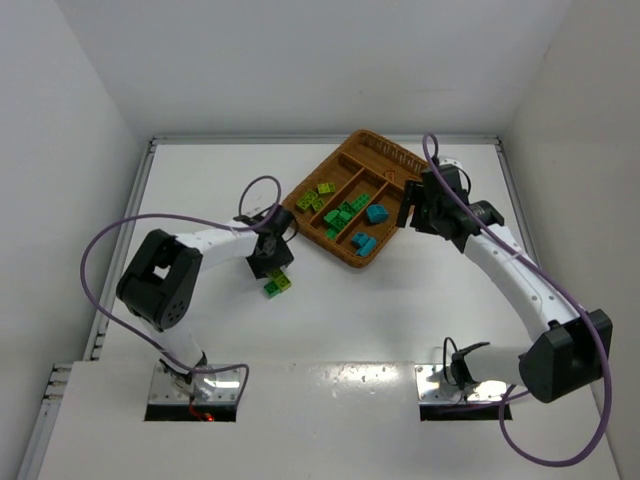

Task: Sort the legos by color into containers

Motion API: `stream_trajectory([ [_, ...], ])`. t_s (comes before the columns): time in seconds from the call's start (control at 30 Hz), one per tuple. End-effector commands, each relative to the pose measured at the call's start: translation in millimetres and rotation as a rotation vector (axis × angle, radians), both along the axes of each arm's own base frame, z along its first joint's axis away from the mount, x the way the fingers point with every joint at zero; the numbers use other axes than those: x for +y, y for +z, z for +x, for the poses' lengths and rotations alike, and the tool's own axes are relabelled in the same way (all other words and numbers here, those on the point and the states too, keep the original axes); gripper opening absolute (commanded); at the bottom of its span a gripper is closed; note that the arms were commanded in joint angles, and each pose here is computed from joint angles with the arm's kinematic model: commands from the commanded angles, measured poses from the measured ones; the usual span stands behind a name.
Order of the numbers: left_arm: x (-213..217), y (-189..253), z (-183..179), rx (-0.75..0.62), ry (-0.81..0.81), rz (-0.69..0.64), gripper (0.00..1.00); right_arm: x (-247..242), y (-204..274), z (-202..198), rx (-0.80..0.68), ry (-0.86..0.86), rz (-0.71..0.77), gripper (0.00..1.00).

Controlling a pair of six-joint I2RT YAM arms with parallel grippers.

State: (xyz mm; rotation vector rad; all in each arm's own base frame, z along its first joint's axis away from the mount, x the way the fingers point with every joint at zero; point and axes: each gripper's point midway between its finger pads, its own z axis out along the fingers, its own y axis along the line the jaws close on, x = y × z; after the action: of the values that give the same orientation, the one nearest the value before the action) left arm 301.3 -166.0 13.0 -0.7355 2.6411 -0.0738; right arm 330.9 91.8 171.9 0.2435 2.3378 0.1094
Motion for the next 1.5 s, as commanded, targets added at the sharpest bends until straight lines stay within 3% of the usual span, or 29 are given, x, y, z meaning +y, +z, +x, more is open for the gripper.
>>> stream_trajectory([
  [0.0,1,13,18,-0.061,0.045,-0.014,0.61,0,-5,0,0.007,-0.003,-0.009,0.77],
  [0.03,4,16,23,-0.07,0.029,-0.008,0.44,0,-5,0,0.007,-0.003,-0.009,0.77],
  [0.13,3,25,32,-0.084,0.004,-0.021,0.3,0,-1,2,-0.002,-0.004,-0.006,0.77],
  [0.33,-3,60,60,-0.168,-0.049,-0.037,0.28,-2,3,4,-0.015,-0.017,-0.017,0.77],
  [0.5,-18,97,112,-0.273,-0.117,-0.021,0.28,-3,2,2,-0.007,-0.017,-0.02,0.77],
  [0.63,-42,101,153,-0.304,-0.162,-0.036,0.28,-4,3,5,-0.009,-0.024,-0.026,0.77],
  [0.7,-55,111,176,-0.342,-0.175,-0.058,0.32,-6,-1,4,0.006,-0.031,-0.04,0.77],
  [0.73,-57,91,184,-0.309,-0.186,-0.053,0.38,-6,-1,4,0.006,-0.031,-0.04,0.77],
  [0.77,-59,86,186,-0.285,-0.201,-0.051,0.5,-6,-1,4,0.006,-0.031,-0.04,0.77],
  [0.8,-67,99,198,-0.315,-0.214,-0.068,0.75,-6,-1,4,0.006,-0.031,-0.04,0.77],
  [0.87,-71,98,204,-0.313,-0.233,-0.066,0.84,-6,-1,4,0.006,-0.031,-0.04,0.77],
  [0.93,-66,109,204,-0.337,-0.232,-0.046,0.91,-6,-1,4,0.006,-0.031,-0.04,0.77],
  [1.13,-52,130,154,-0.358,-0.371,0.063,0.91,-3,-7,4,0.017,-0.018,-0.03,0.77],
  [1.33,-33,78,60,-0.201,-0.499,0.103,0.91,0,-13,2,0.031,-0.003,-0.018,0.77],
  [1.47,-40,55,21,-0.136,-0.583,0.114,0.83,5,-16,0,0.034,0.005,-0.006,0.77],
])
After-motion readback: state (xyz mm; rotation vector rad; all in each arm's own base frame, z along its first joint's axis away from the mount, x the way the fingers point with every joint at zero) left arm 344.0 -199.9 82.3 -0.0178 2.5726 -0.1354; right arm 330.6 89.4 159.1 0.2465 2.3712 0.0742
